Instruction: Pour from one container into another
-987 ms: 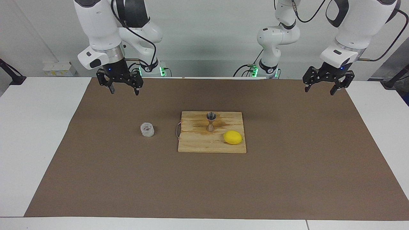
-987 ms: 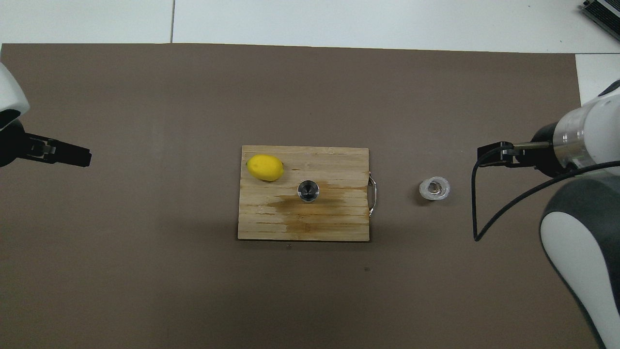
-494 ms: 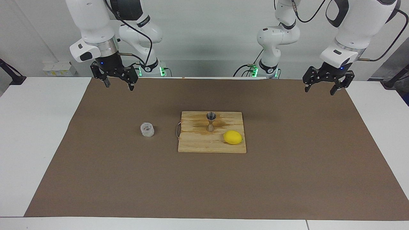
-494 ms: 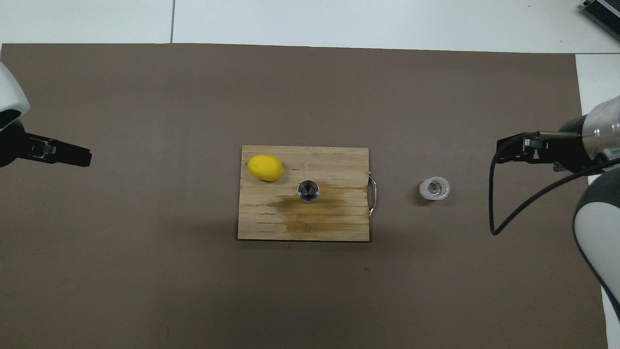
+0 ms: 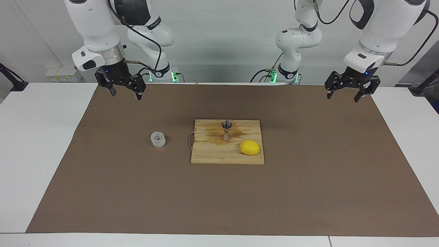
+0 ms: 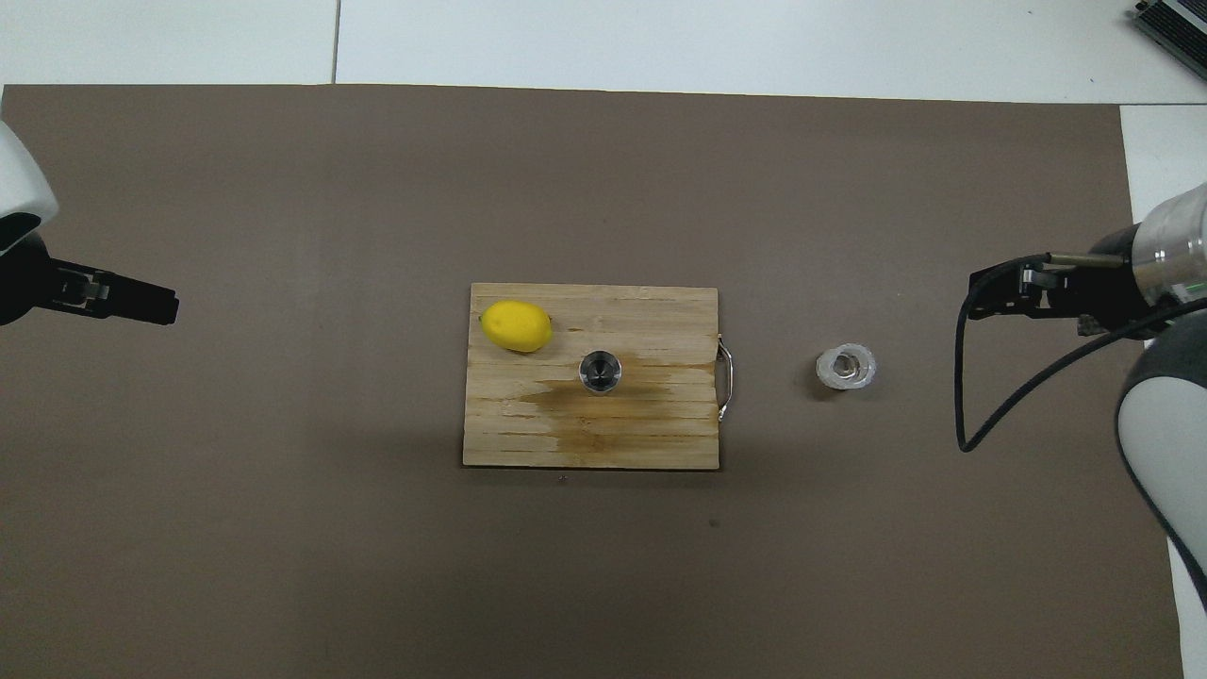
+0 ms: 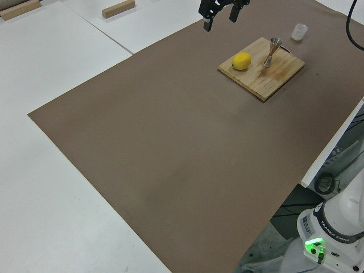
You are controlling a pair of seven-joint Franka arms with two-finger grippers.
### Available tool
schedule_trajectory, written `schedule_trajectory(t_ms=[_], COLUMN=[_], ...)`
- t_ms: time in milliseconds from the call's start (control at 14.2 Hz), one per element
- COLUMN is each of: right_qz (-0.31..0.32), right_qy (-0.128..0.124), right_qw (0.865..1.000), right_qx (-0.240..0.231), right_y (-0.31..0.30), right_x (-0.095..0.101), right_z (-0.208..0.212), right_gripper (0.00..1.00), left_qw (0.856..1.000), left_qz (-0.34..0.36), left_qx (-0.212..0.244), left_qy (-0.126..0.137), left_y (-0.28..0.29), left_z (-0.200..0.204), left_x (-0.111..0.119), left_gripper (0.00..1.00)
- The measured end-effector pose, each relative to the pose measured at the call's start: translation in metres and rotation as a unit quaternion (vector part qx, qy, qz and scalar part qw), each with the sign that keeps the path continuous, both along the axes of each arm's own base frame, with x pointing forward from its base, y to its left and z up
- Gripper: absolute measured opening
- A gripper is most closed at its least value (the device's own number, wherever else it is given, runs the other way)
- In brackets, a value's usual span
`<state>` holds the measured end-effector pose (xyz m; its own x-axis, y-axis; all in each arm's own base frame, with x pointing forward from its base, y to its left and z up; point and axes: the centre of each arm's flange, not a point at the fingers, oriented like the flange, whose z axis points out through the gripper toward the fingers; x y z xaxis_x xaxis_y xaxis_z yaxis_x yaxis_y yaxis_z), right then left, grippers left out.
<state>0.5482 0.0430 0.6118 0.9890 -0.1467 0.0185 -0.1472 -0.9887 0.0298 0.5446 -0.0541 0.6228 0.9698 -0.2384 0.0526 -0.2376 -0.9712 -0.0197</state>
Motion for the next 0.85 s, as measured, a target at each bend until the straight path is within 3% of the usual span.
schedule_trajectory(t_ms=[846], right_qz=[0.021], right_qy=[0.008], right_qw=[1.0], right_qx=[0.003], right_y=[0.0006], right_x=[-0.0009], right_z=[-0.0051], right_gripper=[1.0], left_qw=[1.0], left_qz=[-0.001], left_qx=[0.0], left_qy=[0.0], left_y=[-0.0013], left_z=[-0.0003], left_x=[0.0], left_gripper=[1.0])
